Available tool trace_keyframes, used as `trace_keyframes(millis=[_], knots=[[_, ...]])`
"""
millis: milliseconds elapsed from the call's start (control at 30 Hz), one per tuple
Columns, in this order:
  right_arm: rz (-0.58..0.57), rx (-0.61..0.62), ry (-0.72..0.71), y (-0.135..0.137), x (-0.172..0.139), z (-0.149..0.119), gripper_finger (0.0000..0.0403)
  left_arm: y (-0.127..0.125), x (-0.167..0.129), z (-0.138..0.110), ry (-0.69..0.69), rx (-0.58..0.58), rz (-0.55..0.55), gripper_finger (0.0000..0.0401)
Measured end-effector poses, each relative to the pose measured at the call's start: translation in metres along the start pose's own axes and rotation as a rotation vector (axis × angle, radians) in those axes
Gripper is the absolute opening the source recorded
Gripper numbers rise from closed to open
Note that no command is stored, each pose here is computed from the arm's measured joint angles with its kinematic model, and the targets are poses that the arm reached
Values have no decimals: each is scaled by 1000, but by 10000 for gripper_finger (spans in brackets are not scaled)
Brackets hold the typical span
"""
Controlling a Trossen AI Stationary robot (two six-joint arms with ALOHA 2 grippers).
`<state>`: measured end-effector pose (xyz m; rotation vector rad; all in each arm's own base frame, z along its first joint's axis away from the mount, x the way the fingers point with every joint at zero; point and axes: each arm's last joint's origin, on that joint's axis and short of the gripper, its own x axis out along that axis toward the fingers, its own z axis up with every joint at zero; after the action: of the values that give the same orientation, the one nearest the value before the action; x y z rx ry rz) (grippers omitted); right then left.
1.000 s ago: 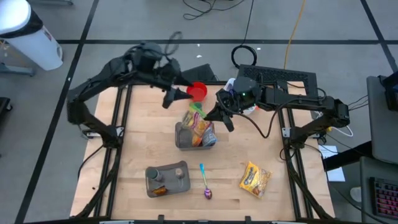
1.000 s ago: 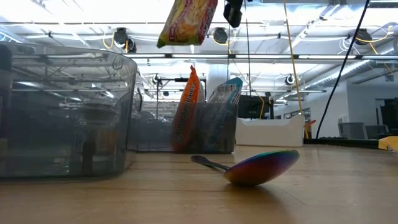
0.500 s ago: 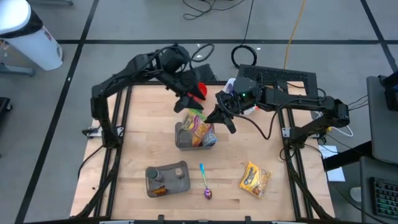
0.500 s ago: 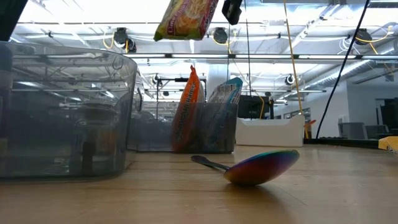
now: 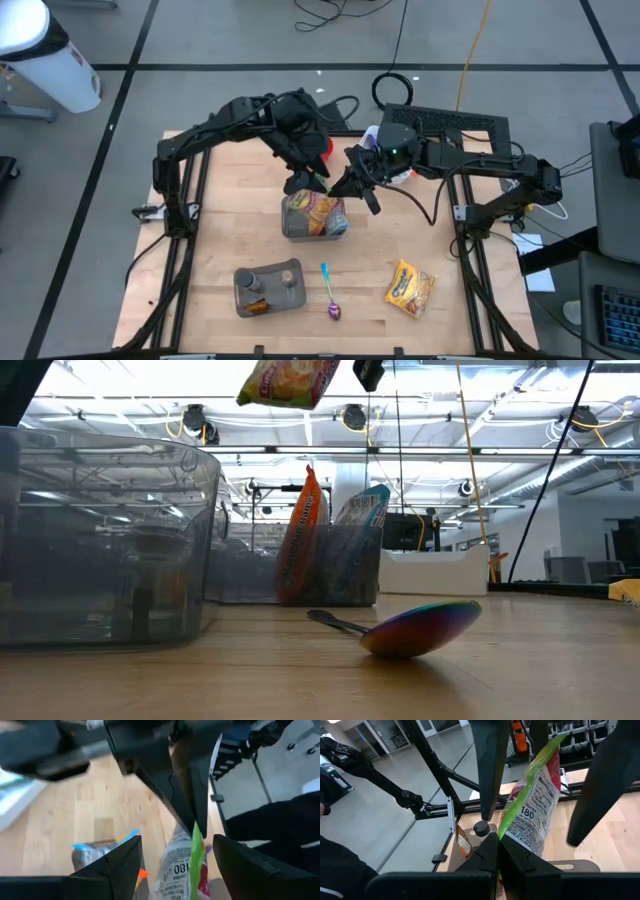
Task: Pick & Place Food Item
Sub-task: Put the green noodle pack into the top black bin
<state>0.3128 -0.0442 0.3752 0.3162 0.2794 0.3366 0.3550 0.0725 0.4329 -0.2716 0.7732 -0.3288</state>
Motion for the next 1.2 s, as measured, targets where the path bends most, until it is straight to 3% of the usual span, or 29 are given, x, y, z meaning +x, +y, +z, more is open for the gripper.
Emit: trace_keyframes(millis=[467, 900, 1200], knots=[[-3, 5, 7, 0, 0, -1, 0, 4, 5, -1, 21, -18, -1, 250], [-8, 6, 7, 0, 0, -1, 0, 5, 4, -2, 30, -21, 0, 133], [-11, 13, 18, -1, 0, -2, 0, 5, 4, -2, 30, -20, 0, 94]])
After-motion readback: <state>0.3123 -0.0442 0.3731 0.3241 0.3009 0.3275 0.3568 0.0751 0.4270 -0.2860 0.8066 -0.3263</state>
